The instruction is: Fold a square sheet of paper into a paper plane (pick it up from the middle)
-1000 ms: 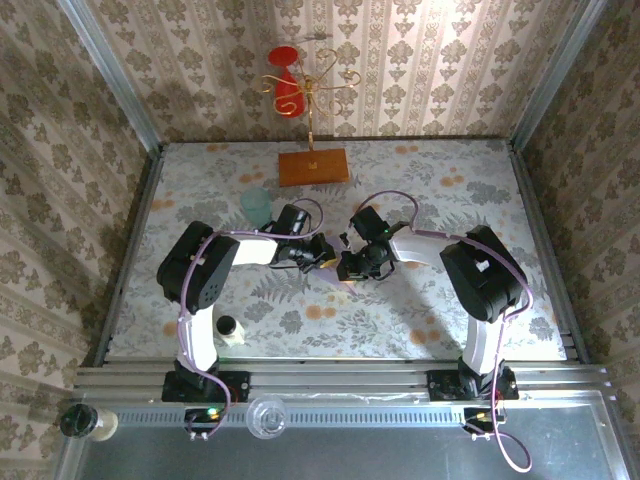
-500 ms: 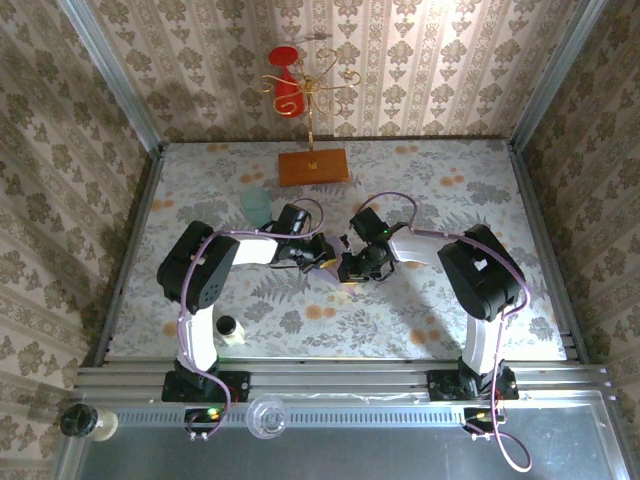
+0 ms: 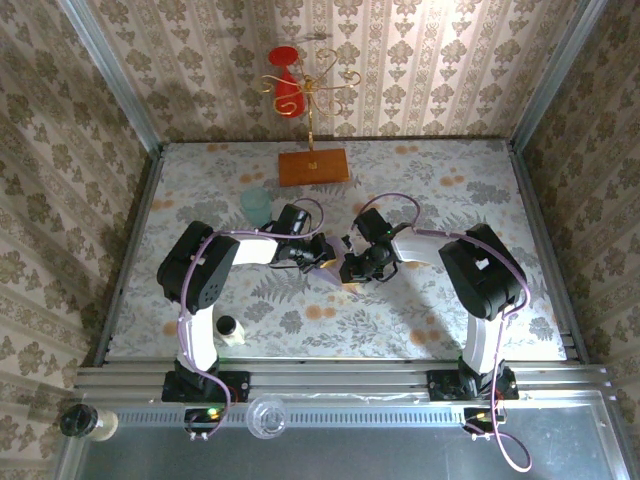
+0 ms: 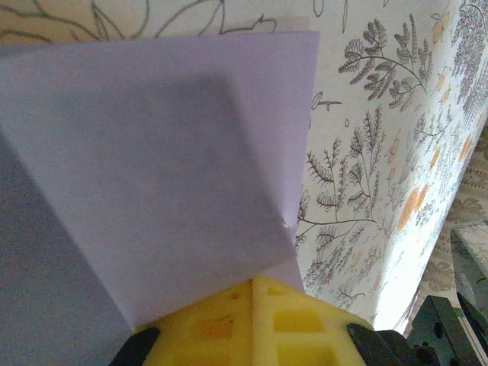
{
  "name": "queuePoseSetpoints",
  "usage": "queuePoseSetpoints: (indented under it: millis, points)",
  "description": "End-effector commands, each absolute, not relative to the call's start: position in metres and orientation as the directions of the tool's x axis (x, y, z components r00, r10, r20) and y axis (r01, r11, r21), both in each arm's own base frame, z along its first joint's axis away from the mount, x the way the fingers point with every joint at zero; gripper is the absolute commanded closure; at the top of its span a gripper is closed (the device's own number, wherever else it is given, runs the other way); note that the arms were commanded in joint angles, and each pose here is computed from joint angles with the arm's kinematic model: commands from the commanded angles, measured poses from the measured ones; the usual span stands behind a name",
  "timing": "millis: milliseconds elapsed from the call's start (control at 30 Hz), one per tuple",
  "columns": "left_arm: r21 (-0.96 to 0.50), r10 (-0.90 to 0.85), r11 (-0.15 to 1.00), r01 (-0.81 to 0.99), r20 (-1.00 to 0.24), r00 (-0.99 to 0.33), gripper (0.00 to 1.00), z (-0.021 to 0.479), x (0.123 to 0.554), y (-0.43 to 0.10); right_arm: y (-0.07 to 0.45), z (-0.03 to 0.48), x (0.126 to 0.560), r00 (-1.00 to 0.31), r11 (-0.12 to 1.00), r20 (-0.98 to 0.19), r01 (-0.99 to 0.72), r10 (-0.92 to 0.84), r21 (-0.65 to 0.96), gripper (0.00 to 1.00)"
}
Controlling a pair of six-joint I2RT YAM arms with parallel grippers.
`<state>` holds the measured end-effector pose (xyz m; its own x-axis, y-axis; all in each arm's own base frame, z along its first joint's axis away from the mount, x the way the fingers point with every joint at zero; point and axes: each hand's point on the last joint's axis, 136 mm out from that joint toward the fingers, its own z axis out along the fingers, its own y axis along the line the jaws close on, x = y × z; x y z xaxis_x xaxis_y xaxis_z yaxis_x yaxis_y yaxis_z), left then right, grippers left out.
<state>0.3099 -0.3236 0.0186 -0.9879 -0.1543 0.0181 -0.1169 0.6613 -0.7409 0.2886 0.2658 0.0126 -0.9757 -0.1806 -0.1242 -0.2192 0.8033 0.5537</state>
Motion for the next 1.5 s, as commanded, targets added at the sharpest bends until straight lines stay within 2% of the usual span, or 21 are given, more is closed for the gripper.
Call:
queuePoseSetpoints:
  millis: [0,133,300,433,733,1000,1467]
  points:
    - [-0.512,-0.212,0.817,-0.264,0.159,-0.964,0.93,-0.053,0.271,-0.276,0.242,-0.013,0.253,-0.980,0.845,0.033,-0.152,-0.196,0.512,0.89]
    - [-0.514,-0.210,0.816,-0.263,0.160,-0.965,0.93,-0.053,0.271,-0.276,0.252,0.002,0.254,-0.980,0.812,0.018,-0.152,-0.196,0.564,0.87]
    - [-0.519,-0.208,0.814,-0.261,0.158,-0.965,0.93,-0.052,0.271,-0.277,0.264,0.029,0.271,-0.982,0.775,-0.059,-0.179,-0.181,0.606,0.85]
    - [-0.519,-0.208,0.814,-0.260,0.157,-0.965,0.93,-0.052,0.271,-0.277,0.272,0.033,0.283,-0.981,0.767,-0.082,-0.187,-0.174,0.614,0.84]
    - [-0.523,-0.204,0.813,-0.257,0.157,-0.966,0.93,-0.052,0.271,-0.278,0.283,0.028,0.296,-0.978,0.771,-0.091,-0.206,-0.190,0.602,0.91]
    - [-0.522,-0.201,0.814,-0.256,0.159,-0.966,0.93,-0.053,0.270,-0.280,0.284,0.016,0.299,-0.978,0.793,-0.061,-0.198,-0.200,0.577,0.93]
    - [-0.480,-0.225,0.832,-0.279,0.167,-0.960,0.94,-0.062,0.265,-0.270,0.266,0.000,0.271,-0.968,0.820,0.019,-0.200,-0.248,0.537,0.94]
